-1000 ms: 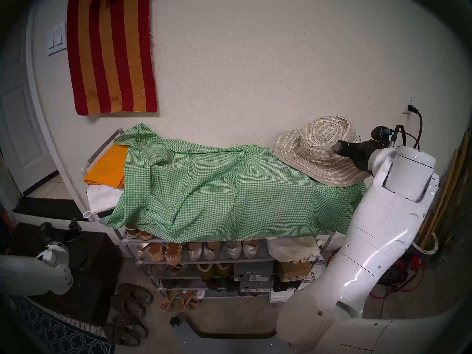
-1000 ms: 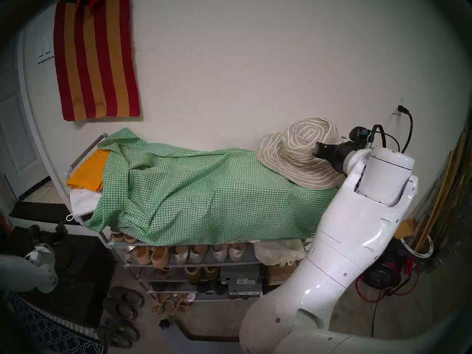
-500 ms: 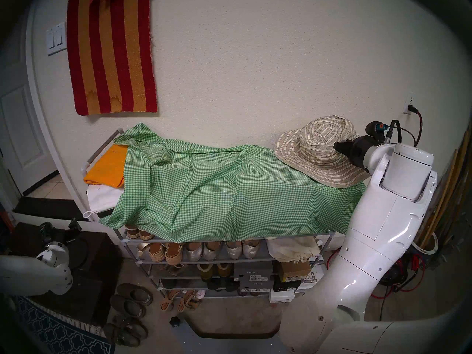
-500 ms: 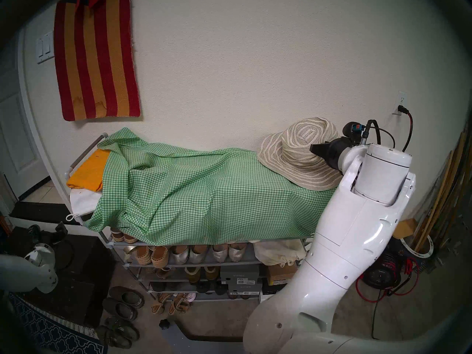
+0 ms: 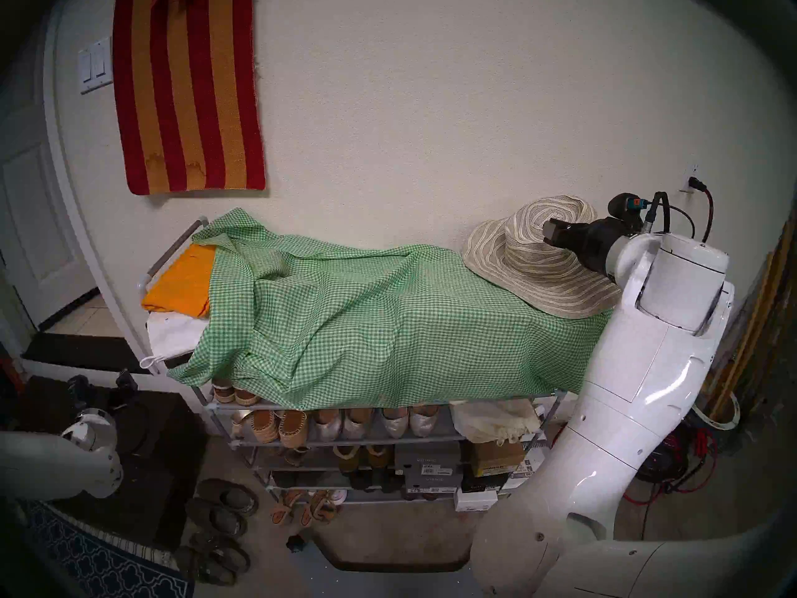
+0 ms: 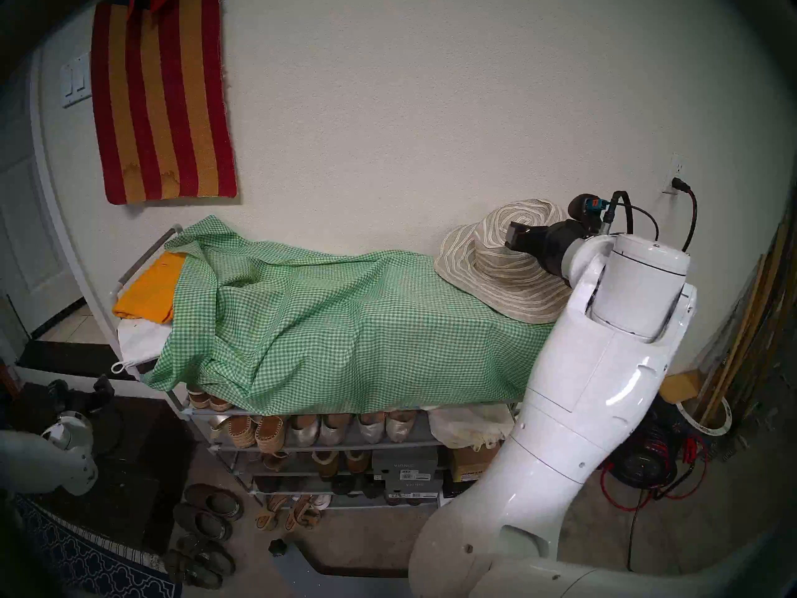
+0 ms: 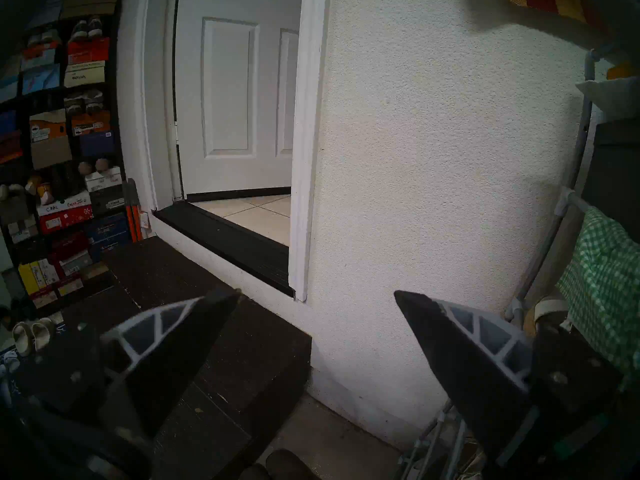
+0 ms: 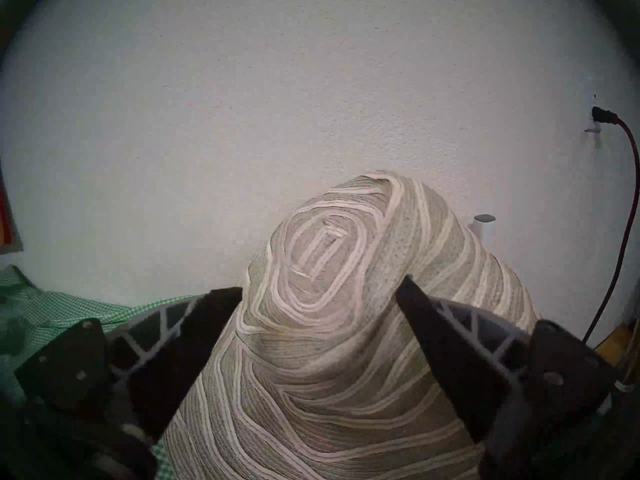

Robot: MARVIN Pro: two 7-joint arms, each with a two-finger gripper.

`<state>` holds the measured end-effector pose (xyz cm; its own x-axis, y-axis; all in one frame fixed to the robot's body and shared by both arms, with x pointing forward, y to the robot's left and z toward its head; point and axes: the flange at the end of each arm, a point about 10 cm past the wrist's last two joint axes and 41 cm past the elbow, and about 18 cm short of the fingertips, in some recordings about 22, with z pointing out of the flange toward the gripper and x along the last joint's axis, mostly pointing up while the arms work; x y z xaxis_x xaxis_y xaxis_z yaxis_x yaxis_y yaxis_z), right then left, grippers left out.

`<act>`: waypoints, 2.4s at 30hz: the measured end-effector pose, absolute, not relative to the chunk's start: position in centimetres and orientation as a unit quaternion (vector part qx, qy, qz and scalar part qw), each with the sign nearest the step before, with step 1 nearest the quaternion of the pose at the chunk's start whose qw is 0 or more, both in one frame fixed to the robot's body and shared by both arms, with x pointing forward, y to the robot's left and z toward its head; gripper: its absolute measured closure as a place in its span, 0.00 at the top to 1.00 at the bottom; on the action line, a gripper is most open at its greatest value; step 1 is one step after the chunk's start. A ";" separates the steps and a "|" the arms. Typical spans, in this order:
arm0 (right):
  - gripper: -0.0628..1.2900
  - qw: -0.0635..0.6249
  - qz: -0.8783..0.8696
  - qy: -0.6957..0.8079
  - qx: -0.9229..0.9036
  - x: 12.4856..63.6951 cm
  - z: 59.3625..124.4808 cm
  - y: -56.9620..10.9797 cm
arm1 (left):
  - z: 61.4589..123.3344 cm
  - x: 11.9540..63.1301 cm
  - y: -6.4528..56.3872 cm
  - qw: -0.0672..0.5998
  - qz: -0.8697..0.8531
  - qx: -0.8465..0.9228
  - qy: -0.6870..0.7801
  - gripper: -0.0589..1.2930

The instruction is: Lift the object off the cloth, cover the shoe rack with the cloth, put the object back

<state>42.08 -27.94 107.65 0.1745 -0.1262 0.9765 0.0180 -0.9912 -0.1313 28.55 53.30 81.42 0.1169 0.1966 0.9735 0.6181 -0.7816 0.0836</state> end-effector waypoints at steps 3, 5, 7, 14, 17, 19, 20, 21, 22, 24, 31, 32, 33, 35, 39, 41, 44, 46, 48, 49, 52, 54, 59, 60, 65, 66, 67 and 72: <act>0.96 0.064 -0.642 0.036 -0.763 42.6 107.8 -28.0 | 81.4 28.6 53.3 0.175 -0.602 -0.727 -0.280 0.98; 0.96 0.069 -0.642 0.040 -0.763 42.9 107.8 -28.2 | 81.4 28.6 53.3 0.175 -0.602 -0.727 -0.280 0.98; 0.96 0.072 -0.640 0.044 -0.764 43.3 107.7 -28.7 | 81.4 28.5 53.3 0.175 -0.602 -0.727 -0.280 0.98; 0.96 0.079 -0.634 0.064 -0.766 44.4 107.3 -30.7 | 81.4 28.5 53.3 0.175 -0.602 -0.727 -0.280 0.98; 0.78 0.080 -0.632 0.069 -0.768 44.7 107.1 -31.4 | 81.4 28.5 53.3 0.175 -0.602 -0.727 -0.280 0.98; 0.40 0.082 -0.629 0.074 -0.770 44.9 106.8 -31.9 | 81.4 28.5 53.3 0.175 -0.602 -0.727 -0.280 0.98; 0.17 0.083 -0.627 0.076 -0.771 45.1 106.7 -32.1 | 81.4 28.5 53.3 0.175 -0.602 -0.727 -0.280 0.98; 0.12 0.084 -0.626 0.077 -0.771 45.1 106.6 -32.3 | 81.4 28.5 53.3 0.175 -0.602 -0.727 -0.280 0.98; 0.03 0.085 -0.625 0.079 -0.772 45.3 106.5 -32.5 | 81.4 28.5 53.3 0.175 -0.602 -0.727 -0.280 0.98; 0.03 0.087 -0.624 0.082 -0.772 45.4 106.4 -32.8 | 81.4 28.5 53.3 0.175 -0.602 -0.727 -0.280 0.98; 0.03 0.094 -0.647 0.089 -0.751 45.1 108.4 -33.5 | 81.4 28.5 53.3 0.175 -0.602 -0.727 -0.280 0.98; 0.03 0.093 -0.655 0.088 -0.745 44.9 109.2 -33.5 | 81.4 28.5 53.3 0.175 -0.602 -0.727 -0.280 0.98; 0.03 0.092 -0.660 0.087 -0.740 44.7 109.7 -33.5 | 81.4 28.5 53.3 0.175 -0.602 -0.727 -0.280 0.98; 0.03 0.089 -0.682 0.081 -0.722 44.1 111.8 -33.2 | 81.4 28.5 53.3 0.175 -0.602 -0.727 -0.280 0.98; 0.03 0.086 -0.722 0.069 -0.683 42.6 115.6 -32.6 | 81.4 28.5 53.3 0.175 -0.603 -0.727 -0.280 0.98; 0.03 0.084 -0.740 0.065 -0.664 41.7 117.4 -32.4 | 81.4 28.5 53.3 0.175 -0.602 -0.727 -0.280 0.98; 0.03 0.081 -0.767 0.062 -0.634 40.1 119.8 -32.2 | 81.4 28.5 53.3 0.175 -0.602 -0.727 -0.280 0.98; 0.03 0.077 -0.784 0.062 -0.612 38.9 121.3 -32.2 | 81.4 28.5 53.3 0.175 -0.602 -0.727 -0.280 0.98; 0.03 0.071 -0.800 0.066 -0.593 37.7 122.7 -32.3 | 81.4 28.5 53.3 0.175 -0.602 -0.727 -0.280 0.98; 0.03 0.068 -0.806 0.069 -0.585 37.2 123.2 -32.4 | 81.4 28.5 53.3 0.175 -0.602 -0.727 -0.280 0.98; 0.03 0.056 -0.825 0.091 -0.554 35.2 124.7 -33.0 | 81.4 28.5 53.3 0.175 -0.602 -0.727 -0.280 0.98; 0.03 0.051 -0.834 0.108 -0.539 34.2 125.3 -33.5 | 81.4 28.5 53.3 0.175 -0.602 -0.727 -0.280 0.98; 0.03 0.042 -0.849 0.149 -0.505 32.3 126.5 -34.9 | 81.4 28.5 53.3 0.175 -0.602 -0.727 -0.280 0.98; 0.03 0.041 -0.852 0.157 -0.498 32.0 126.8 -35.3 | 81.4 28.5 53.3 0.175 -0.602 -0.727 -0.280 0.98; 0.03 0.037 -0.861 0.185 -0.472 30.8 127.8 -36.8 | 81.4 28.5 53.3 0.175 -0.602 -0.727 -0.281 0.98; 0.03 0.036 -0.862 0.189 -0.469 30.6 127.9 -37.1 | 81.4 28.5 53.3 0.175 -0.602 -0.727 -0.281 0.98; 0.03 0.036 -0.863 0.195 -0.465 30.5 128.1 -37.5 | 81.4 28.5 53.3 0.175 -0.602 -0.727 -0.281 0.98; 0.03 0.033 -0.862 0.208 -0.461 30.4 128.2 -38.7 | 81.4 28.5 53.3 0.175 -0.602 -0.727 -0.281 0.98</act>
